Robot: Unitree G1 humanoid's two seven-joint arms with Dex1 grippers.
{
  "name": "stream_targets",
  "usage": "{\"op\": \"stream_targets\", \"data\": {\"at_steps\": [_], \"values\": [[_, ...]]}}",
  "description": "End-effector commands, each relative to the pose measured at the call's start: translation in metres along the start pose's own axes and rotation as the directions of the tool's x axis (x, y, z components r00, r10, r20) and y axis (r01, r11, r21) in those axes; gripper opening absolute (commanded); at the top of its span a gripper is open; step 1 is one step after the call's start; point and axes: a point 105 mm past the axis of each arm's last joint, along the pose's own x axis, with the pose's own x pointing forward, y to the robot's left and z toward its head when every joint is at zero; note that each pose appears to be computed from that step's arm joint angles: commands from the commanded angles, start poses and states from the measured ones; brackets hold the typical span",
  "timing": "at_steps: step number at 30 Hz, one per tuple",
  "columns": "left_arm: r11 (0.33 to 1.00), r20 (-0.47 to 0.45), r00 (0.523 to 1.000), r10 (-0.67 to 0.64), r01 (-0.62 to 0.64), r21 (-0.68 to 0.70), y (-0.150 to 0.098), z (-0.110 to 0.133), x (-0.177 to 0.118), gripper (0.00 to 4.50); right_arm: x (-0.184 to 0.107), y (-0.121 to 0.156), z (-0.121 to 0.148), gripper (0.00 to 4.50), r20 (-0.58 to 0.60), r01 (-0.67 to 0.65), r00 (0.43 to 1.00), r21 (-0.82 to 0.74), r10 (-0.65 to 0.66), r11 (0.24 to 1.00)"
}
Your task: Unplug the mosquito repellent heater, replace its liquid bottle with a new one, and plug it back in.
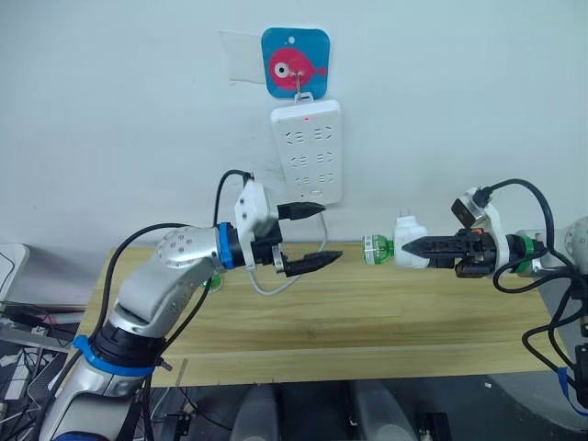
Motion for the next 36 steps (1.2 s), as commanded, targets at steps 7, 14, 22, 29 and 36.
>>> {"op": "stream_targets", "data": {"at_steps": [7,14,22,29,36], "values": [[0.763,0.147,0.988,-0.040,-0.064,0.644,-0.024,-0.002,0.023,4.48,0.008,0.023,0.004,2.97,-0.031,-0.117,0.993,-0.034,0.116,0.993],[0.683,0.218,0.976,0.005,-0.162,0.712,-0.010,0.005,0.040,4.48,0.011,0.031,-0.001,2.97,-0.060,-0.146,0.988,-0.039,0.144,0.988],[0.657,0.276,0.961,-0.004,-0.205,0.726,-0.010,0.012,0.046,4.48,0.012,0.033,-0.003,2.97,-0.065,-0.154,0.986,-0.037,0.151,0.987],[0.660,0.314,0.949,-0.034,-0.214,0.720,-0.015,0.018,0.048,2.72,0.013,0.034,-0.005,2.97,-0.071,-0.152,0.986,-0.037,0.150,0.988],[0.901,0.266,0.964,-0.030,-0.089,0.425,-0.027,0.008,0.052,2.25,0.011,0.032,-0.006,2.97,-0.073,-0.125,0.990,-0.049,0.121,0.991]]}}
